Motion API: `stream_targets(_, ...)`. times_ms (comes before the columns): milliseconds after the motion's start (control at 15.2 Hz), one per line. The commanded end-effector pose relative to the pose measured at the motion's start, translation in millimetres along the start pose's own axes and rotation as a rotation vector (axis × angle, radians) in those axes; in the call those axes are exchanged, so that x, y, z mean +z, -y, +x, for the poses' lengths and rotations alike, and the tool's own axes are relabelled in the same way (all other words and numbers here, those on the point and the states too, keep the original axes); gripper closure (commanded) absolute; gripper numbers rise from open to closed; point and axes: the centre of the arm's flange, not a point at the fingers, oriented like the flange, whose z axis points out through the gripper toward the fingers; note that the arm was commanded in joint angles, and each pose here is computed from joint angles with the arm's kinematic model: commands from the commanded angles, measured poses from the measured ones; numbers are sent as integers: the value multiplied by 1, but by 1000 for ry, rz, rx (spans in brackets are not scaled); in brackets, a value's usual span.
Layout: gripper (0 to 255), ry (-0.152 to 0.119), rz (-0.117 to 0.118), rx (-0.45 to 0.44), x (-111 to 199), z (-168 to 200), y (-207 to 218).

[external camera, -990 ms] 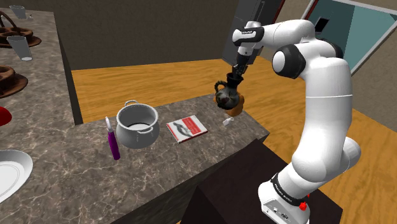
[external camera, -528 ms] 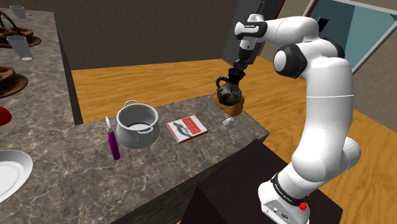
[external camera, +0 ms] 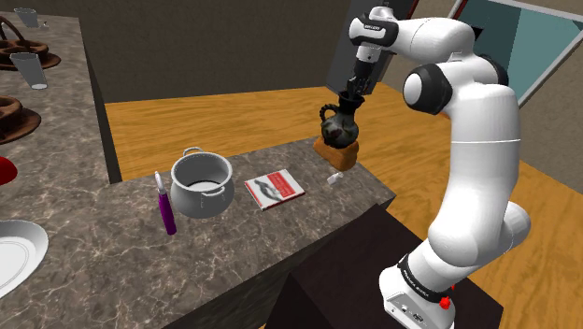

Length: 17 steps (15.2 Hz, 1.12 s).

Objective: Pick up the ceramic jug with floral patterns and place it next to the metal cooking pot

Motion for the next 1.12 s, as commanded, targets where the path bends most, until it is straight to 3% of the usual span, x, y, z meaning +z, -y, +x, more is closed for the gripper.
stream_targets(0,255,-3,-1,0,-12,-1,-1)
stream_targets(396,255,-3,-1,0,-39,-5,0)
stream_targets(1056,255,-3,-1,0,-51,-56,121)
